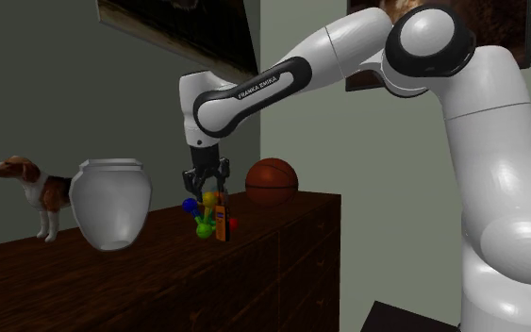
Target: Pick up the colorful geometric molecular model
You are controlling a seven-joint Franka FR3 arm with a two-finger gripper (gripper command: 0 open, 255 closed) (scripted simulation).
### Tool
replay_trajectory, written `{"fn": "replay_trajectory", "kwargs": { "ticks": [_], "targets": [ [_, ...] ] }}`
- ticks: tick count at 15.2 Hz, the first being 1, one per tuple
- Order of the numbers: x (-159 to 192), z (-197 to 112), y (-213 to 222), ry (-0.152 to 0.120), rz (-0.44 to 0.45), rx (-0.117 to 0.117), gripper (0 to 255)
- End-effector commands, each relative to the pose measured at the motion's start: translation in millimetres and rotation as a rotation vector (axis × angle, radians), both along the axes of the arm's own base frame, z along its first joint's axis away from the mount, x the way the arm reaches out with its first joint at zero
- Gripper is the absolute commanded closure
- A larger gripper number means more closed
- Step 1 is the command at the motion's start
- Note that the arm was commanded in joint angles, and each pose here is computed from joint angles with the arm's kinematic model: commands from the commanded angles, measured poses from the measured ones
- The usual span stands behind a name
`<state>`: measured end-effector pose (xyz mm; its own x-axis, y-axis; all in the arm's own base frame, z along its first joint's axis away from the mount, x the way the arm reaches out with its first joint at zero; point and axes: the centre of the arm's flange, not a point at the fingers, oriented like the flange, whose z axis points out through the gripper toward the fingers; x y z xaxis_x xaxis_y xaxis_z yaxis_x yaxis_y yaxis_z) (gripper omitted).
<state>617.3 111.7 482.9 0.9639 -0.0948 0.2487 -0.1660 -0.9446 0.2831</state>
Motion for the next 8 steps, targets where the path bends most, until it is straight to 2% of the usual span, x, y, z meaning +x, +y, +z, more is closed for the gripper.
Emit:
{"fn": "replay_trajectory", "kwargs": {
  "ticks": [1,5,8],
  "targets": [
    [-2.8,-18.0,4.3,0.042,-0.013,0.032,255],
    [0.7,-23.7,2.3,0.041,-0.012,0.032,255],
    [0.7,-7.9,2.3,0.041,-0.012,0.032,255]
  ]
}}
